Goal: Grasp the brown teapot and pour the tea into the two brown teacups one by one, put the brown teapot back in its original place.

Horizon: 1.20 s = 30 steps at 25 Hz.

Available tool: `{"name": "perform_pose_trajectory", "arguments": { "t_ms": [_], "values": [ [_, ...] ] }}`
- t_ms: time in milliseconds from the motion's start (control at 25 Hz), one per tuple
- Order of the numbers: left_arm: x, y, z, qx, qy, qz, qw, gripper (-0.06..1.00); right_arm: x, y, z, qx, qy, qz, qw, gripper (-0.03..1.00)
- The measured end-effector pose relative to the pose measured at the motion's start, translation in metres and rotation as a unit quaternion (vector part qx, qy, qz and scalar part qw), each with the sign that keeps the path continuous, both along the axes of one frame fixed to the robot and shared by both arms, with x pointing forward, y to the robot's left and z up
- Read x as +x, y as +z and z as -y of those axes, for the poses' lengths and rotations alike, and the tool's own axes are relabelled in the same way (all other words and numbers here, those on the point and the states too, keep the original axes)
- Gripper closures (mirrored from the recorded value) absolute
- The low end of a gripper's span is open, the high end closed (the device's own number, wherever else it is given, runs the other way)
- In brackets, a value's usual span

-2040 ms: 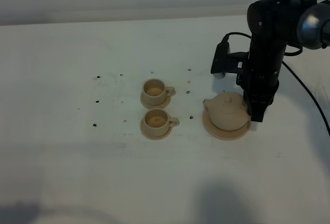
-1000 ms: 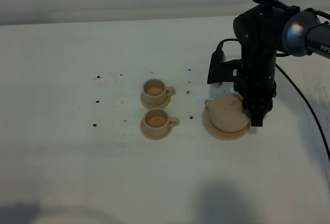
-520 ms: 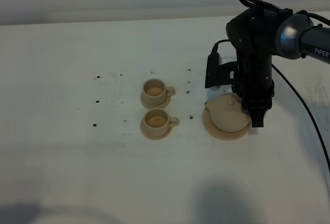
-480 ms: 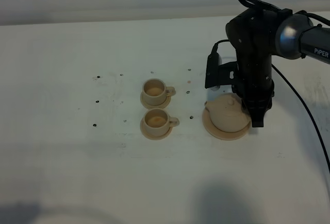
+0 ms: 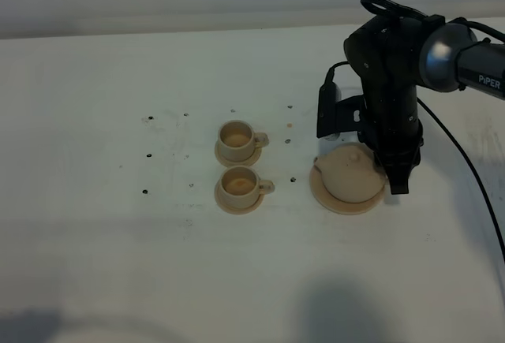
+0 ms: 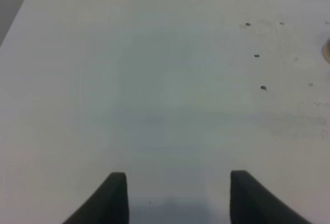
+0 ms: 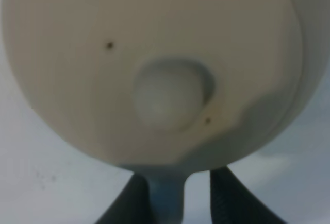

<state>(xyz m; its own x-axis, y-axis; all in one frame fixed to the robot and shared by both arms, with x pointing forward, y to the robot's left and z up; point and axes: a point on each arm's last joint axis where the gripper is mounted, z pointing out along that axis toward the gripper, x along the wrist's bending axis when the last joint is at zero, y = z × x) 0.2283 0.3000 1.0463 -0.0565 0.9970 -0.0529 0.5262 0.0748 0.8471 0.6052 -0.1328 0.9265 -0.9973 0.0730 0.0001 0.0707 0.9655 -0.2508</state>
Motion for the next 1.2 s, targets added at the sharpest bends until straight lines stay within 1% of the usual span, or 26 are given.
{"name": "perform_pose_trajectory", "arguments": {
  "t_ms": [280,880,1200],
  "values": [
    [0.0,0.0,0.0,0.0,0.0,0.0,1.0,0.49,0.0,0.0,-0.001,-0.015,0.014,0.007,1.0,0.61],
    [0.0,0.0,0.0,0.0,0.0,0.0,1.0,0.49,-0.006,0.001,-0.016,-0.035,0.054,0.018,0.998,0.61],
    [0.0,0.0,0.0,0.0,0.0,0.0,1.0,0.49,-0.008,0.0,-0.02,-0.039,0.06,0.019,0.997,0.62]
  ]
}}
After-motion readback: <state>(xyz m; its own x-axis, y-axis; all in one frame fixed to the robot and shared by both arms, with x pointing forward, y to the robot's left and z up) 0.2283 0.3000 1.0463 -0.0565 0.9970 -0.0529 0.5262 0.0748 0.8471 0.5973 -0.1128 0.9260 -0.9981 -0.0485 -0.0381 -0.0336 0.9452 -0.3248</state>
